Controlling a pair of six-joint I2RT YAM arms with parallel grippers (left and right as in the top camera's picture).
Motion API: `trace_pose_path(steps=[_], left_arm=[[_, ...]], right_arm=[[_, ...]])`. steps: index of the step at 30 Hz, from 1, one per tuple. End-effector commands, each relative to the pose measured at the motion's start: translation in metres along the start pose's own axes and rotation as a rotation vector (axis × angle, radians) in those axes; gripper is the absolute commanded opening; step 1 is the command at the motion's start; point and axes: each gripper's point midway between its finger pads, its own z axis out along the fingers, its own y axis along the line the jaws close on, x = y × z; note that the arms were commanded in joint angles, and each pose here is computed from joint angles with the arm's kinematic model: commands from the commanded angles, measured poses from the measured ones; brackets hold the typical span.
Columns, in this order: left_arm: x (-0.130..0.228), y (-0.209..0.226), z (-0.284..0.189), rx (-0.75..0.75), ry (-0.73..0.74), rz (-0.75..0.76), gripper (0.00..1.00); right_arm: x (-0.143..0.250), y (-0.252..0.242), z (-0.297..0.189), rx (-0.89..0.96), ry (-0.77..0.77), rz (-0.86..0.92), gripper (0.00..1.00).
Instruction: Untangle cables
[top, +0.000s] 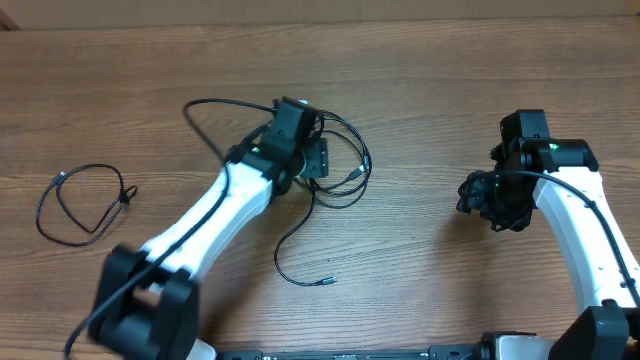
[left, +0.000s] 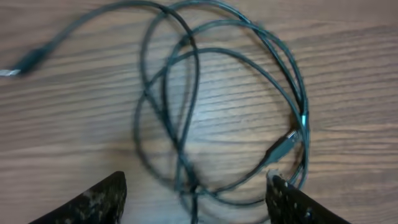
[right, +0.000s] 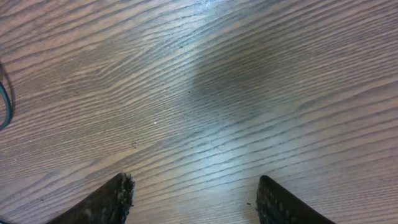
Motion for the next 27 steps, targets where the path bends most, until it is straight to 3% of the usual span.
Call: trace_pose_path(steps=[1, 6, 9, 11, 17, 27], left_arm=[[0.03, -0.003, 0.037, 0.034, 0.123, 0.041, 0.68], [0.052, -0.001, 0.061, 0.039, 0.207, 0.033, 0.59], [0.046, -0.005, 0.058, 0.053, 0.192, 0.034, 0.32], [0.032, -0.017, 0.048, 0.096, 0.175, 0.032, 0.04], [-0.023, -0.042, -0.006, 0.142, 0.092, 0.047, 0.04], [-0.118, -0.093, -0.216, 0.339, -0.239, 0.217, 0.04]], right_arm=[[-0.006, 0.0, -0.005, 0.002, -0.023, 0.001, 0.62], [-0.006, 0.0, -0.005, 0.002, -0.023, 0.001, 0.62], [-0.006, 0.0, -0.005, 0.002, -0.023, 0.002, 0.62], [-0.006, 0.0, -0.005, 0.003, -0.022, 0.002, 0.62], [-0.006, 0.0, -0.005, 0.002, -0.023, 0.001, 0.64], [-0.007, 0.001, -0.005, 0.0, -0.028, 0.001, 0.7]])
